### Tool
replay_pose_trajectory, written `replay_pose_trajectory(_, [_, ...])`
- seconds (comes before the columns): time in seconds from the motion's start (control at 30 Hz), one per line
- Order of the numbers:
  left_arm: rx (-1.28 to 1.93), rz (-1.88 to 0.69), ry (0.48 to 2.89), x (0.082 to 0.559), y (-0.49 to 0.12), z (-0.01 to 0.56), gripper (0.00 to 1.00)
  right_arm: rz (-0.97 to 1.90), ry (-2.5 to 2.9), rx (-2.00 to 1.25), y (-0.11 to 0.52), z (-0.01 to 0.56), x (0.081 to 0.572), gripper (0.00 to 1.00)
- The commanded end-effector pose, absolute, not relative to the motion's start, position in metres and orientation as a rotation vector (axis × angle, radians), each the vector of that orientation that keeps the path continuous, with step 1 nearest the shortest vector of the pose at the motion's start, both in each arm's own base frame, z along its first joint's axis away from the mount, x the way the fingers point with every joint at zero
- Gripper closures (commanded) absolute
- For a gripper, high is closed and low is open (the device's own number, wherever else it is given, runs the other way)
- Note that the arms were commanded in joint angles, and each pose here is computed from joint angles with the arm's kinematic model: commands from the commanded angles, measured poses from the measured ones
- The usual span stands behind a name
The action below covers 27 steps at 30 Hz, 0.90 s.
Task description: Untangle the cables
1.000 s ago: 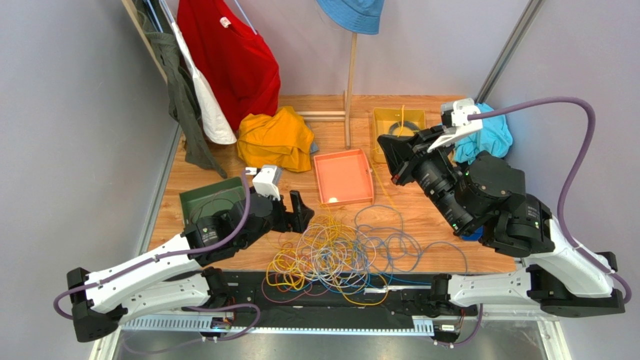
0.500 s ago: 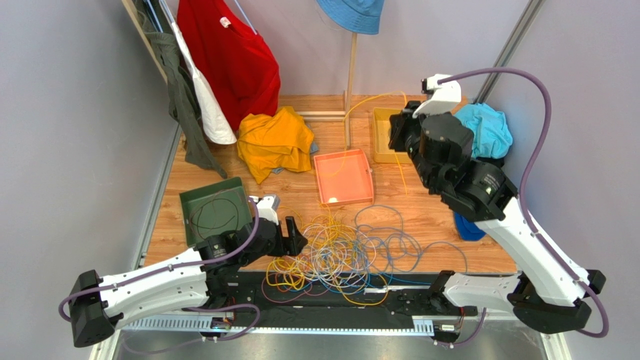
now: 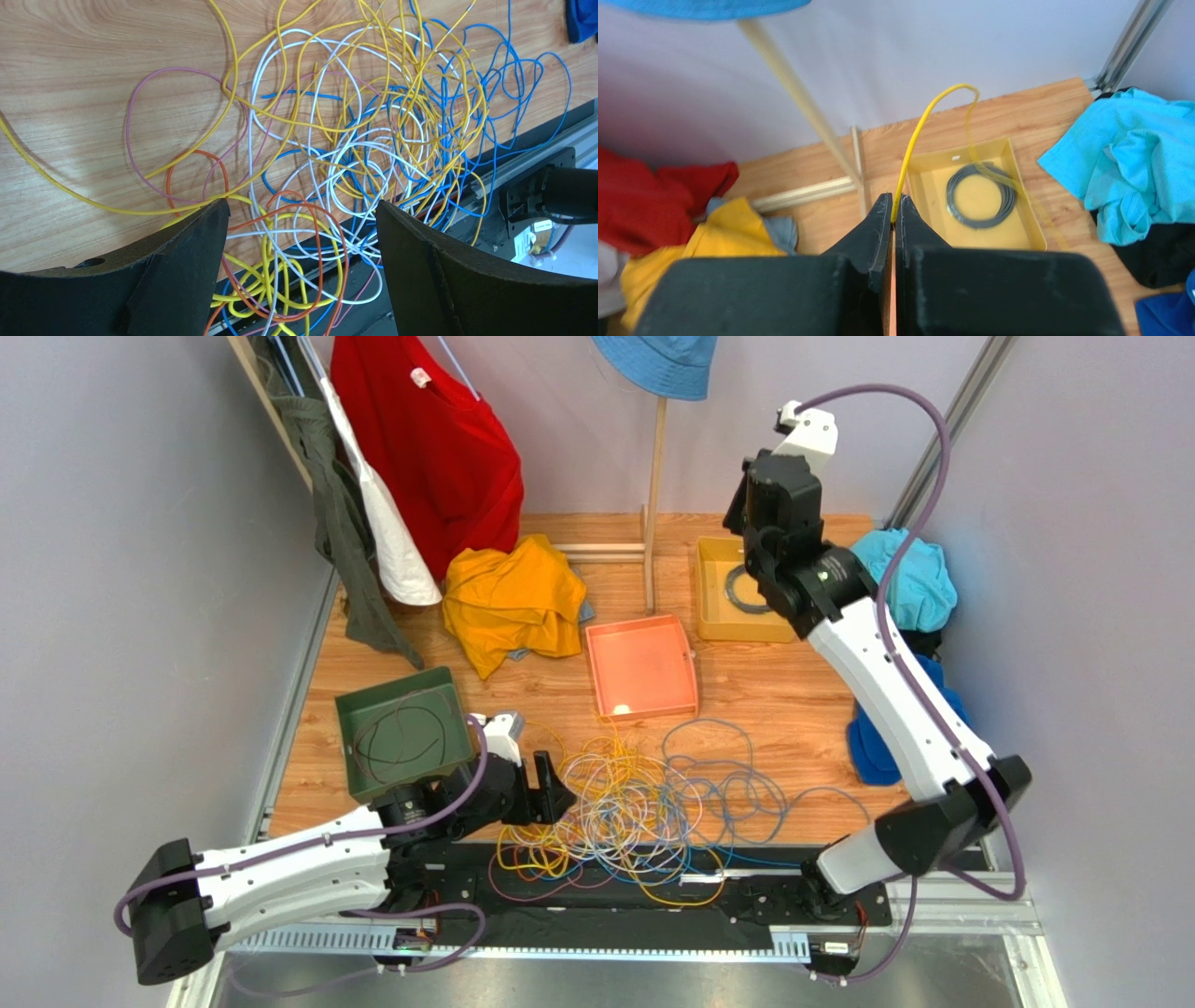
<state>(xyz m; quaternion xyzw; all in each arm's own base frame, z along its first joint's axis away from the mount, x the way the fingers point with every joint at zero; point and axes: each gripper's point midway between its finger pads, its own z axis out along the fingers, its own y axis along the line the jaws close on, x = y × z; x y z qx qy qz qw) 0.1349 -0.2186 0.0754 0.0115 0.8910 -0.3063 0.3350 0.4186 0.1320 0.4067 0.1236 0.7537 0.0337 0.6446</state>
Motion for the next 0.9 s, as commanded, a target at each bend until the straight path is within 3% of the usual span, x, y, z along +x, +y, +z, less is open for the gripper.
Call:
replay_pose_trajectory(0.0, [0.026, -0.886, 2.285, 0.134, -0.229, 0.085, 0.15, 0.088, 1.629, 0.319, 0.126, 0.437, 0.452, 1.0])
replay_pose_trajectory(0.53, [0.069, -0.923, 2.302, 0.129, -0.236, 0.08, 0.15, -0.051, 1.684, 0.396, 0.114, 0.369, 0.556, 1.0])
replay_pose_trajectory(0.87, [0.093, -0.926, 2.335, 0.13, -0.249, 0.072, 0.15, -0.065, 1.675, 0.437, 0.096, 0.357, 0.568, 1.0])
